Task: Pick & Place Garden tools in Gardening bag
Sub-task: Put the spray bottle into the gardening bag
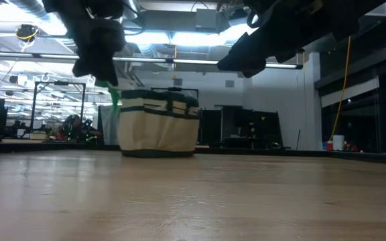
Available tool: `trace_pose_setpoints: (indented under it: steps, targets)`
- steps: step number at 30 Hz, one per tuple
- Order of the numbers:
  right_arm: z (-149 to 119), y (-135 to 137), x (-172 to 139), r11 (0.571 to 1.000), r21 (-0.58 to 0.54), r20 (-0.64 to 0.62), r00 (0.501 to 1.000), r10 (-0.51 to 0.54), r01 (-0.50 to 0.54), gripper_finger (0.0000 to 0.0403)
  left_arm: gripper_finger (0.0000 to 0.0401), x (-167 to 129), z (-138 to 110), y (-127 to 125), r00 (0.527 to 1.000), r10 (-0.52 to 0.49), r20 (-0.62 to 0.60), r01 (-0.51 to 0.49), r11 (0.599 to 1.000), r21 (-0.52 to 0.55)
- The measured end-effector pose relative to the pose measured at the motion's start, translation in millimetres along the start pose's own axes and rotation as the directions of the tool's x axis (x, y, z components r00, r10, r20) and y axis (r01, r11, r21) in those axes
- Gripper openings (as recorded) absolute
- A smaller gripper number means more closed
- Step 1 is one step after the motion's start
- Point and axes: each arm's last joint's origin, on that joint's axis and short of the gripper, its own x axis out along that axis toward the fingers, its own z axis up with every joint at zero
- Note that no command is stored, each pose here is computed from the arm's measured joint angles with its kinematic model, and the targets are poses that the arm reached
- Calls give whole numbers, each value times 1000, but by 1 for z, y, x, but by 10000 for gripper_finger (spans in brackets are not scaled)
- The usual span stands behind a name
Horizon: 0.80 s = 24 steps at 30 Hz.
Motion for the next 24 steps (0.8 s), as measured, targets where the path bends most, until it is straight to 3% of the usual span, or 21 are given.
trace_pose_setpoints:
  steps: [11, 16, 24]
  targets:
    - [-1, 0, 0, 1000, -3, -7, 1000, 0, 0, 188, 62, 44, 20, -26, 992, -123, 37, 119, 988, 98]
    - [1, -1, -8, 1000, -3, -30, 1000, -5, 5, 188, 94, 43, 20, -30, 991, -113, 76, 103, 986, 132]
    - [15, -2, -45, 998, -57, -23, 1000, -15, 14, 188, 140, 22, 18, -40, 975, -147, 169, 116, 977, 181]
